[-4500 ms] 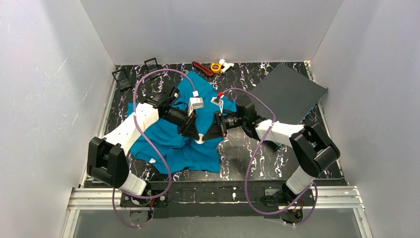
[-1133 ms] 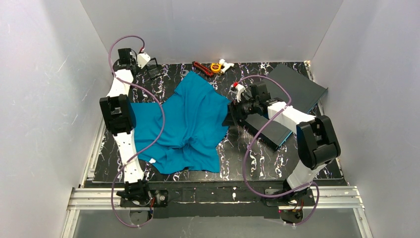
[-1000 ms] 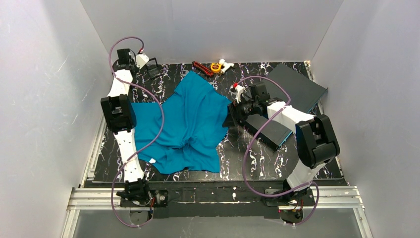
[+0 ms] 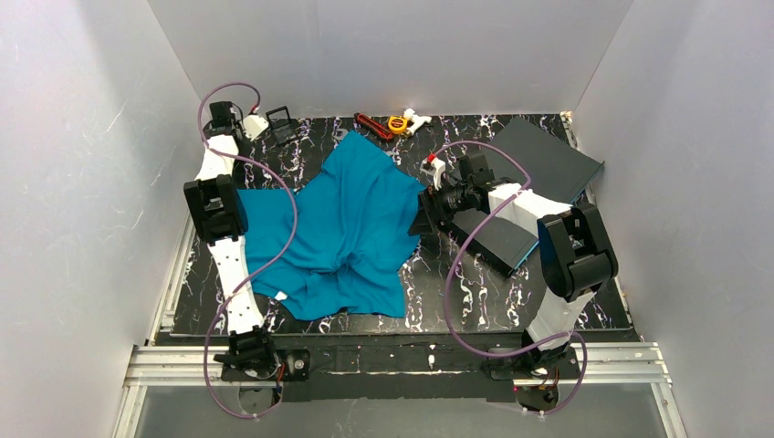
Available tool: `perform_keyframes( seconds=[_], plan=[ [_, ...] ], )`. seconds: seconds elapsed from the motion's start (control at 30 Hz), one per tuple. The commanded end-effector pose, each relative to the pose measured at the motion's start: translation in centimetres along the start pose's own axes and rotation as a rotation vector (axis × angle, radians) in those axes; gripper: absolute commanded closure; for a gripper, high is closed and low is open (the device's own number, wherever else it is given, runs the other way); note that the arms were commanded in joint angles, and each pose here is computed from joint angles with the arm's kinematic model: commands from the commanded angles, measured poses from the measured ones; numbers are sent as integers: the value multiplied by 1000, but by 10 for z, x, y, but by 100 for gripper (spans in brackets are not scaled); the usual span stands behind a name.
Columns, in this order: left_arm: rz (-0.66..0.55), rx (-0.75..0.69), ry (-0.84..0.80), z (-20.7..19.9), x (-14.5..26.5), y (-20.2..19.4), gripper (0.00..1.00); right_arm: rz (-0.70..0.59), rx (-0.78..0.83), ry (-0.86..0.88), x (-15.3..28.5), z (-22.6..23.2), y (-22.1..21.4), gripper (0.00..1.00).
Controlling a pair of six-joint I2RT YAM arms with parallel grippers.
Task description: Remove the brooch from the garment
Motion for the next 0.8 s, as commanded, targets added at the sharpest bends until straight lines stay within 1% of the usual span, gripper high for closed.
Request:
perform_keyframes(
  seconds=[0.0,0.13,0.17,0.3,0.43,0.57,0.7,0.77],
  plan=[
    [-38,21,-8,15,28,9,79,-18,27,29,2,5,13,2],
    [-50,37,-20,15,37,13,71,-20,27,31,3,6,13,2],
    [-55,42,-23,15,40,14,67,-21,30,31,3,6,13,2],
    [-81,61,-21,20,57,23,56,-27,35,35,4,8,14,2],
    [-113,95,-33,25,80,31,46,-36,47,37,6,10,15,2],
    [-148,134,-49,28,114,37,39,-49,62,32,9,13,18,2],
    [-217,183,-148,11,151,43,34,-68,77,40,14,21,21,2],
    [-256,205,-240,-9,175,45,32,-75,76,50,17,27,22,2]
  ],
)
Point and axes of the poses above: each gripper's point midway between its finger pads, its own x axis back along the fingers, its own z axis along the line the jaws close on, y = z × x, the point moved 2 cm from there along x, back along the fingers, and after that the axes turned 7 degrees about -x, right-handed, at the moved point
